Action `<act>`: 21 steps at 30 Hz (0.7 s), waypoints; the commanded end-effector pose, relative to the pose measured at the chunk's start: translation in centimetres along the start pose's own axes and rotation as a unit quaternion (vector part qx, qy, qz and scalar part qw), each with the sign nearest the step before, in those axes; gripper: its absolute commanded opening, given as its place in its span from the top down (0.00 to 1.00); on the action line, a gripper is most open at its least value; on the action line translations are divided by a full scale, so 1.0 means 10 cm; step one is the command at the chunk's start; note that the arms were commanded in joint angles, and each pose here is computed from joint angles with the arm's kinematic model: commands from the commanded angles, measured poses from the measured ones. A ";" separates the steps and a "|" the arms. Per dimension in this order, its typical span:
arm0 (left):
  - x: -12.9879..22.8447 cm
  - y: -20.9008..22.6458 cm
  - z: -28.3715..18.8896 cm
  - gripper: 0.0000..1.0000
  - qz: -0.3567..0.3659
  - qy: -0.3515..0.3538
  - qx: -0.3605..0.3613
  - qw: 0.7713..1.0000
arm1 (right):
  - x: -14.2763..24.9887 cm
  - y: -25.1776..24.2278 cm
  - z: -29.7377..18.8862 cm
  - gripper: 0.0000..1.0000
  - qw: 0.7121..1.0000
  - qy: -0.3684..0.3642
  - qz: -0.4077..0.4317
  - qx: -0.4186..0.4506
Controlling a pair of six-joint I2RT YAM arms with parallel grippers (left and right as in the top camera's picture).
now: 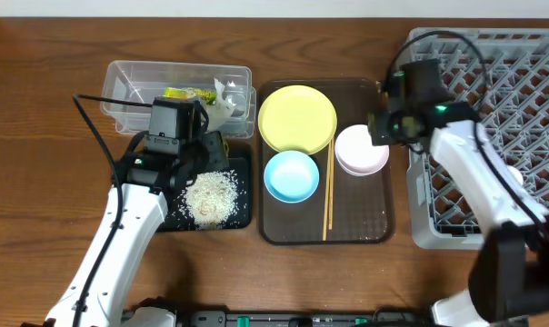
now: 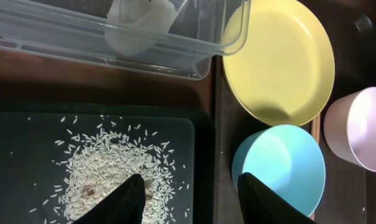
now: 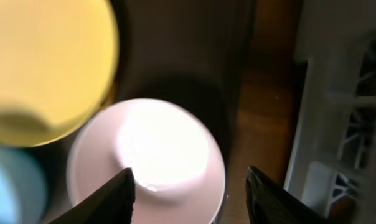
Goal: Sort waste into correct bins and load items into the dishwasher rack
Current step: 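Reach the right gripper to the pink bowl and grasp its rim, then carry the pink bowl with the right gripper into the dish rack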
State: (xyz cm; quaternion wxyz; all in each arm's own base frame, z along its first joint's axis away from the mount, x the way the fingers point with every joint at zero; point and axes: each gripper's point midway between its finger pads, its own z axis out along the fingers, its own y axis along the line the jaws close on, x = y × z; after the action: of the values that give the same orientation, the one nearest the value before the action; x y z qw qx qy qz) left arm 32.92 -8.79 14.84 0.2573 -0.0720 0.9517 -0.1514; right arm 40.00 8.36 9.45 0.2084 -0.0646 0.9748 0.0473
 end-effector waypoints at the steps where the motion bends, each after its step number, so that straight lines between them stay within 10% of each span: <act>1: -0.04 0.01 -0.03 0.49 0.002 -0.007 -0.004 1.000 | 0.12 -0.14 0.21 0.51 0.998 0.026 0.023 0.055; 14: -0.04 0.01 -0.03 0.48 0.002 -0.007 -0.003 1.000 | 0.41 -0.20 0.57 0.93 0.993 0.091 0.040 0.068; 21: -0.02 0.02 -0.03 0.48 0.001 -0.002 -0.005 1.000 | 0.47 -0.22 0.55 0.99 0.991 0.103 0.041 0.070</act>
State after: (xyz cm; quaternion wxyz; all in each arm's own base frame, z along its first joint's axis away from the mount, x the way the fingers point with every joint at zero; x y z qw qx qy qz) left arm 32.73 -8.76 14.72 0.2531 -0.0722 0.9530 -0.1504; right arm 38.75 6.66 2.70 0.1186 -0.0154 0.9928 -0.0083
